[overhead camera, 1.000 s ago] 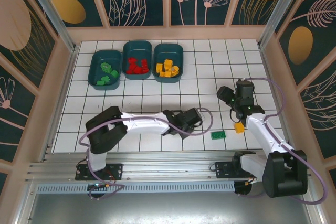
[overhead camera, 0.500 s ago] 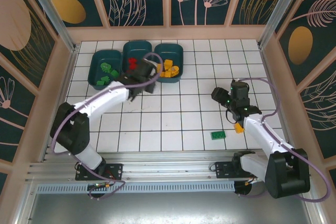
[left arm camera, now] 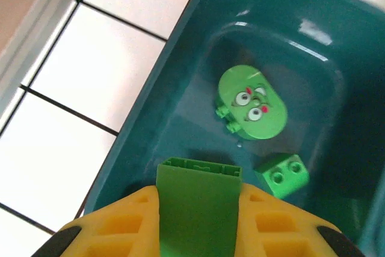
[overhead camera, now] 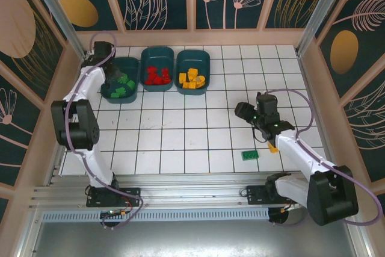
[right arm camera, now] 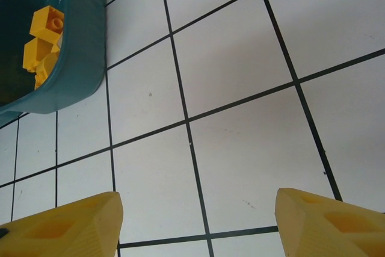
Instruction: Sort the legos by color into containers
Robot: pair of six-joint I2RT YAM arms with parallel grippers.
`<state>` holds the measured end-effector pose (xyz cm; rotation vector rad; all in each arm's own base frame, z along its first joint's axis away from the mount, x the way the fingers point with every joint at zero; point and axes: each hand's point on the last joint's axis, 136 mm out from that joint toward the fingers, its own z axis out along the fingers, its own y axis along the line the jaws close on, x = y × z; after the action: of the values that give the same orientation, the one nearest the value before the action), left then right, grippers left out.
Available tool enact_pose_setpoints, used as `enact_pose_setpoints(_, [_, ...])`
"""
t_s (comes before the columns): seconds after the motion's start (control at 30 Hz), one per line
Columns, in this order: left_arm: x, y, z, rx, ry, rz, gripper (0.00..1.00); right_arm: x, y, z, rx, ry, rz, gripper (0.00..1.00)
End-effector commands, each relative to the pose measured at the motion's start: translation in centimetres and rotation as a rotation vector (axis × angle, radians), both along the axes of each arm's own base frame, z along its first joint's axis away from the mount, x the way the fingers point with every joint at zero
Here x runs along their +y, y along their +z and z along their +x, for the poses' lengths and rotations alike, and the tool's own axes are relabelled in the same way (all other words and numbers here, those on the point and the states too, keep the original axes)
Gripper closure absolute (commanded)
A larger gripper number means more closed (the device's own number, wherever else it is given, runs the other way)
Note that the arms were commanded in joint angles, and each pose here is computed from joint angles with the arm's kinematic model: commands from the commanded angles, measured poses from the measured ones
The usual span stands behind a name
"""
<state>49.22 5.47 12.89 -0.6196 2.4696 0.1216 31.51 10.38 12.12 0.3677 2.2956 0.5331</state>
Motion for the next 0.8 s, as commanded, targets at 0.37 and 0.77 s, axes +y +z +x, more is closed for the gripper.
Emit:
enact_pose_setpoints(0.37, [-1.1, 0.2, -0.4, -0.053, 0.071, -0.152, 0.22, -5.7, -0.3, -4.7, 0.194, -0.375, -0.061, 0.29])
enact_pose_setpoints(0.77, [-8.3, 3.2, -9.7, -0.331, -0.067, -0.559, 0.03, -6.6, -1.9, -10.4, 0.491, -0.569, -0.088, 0.26])
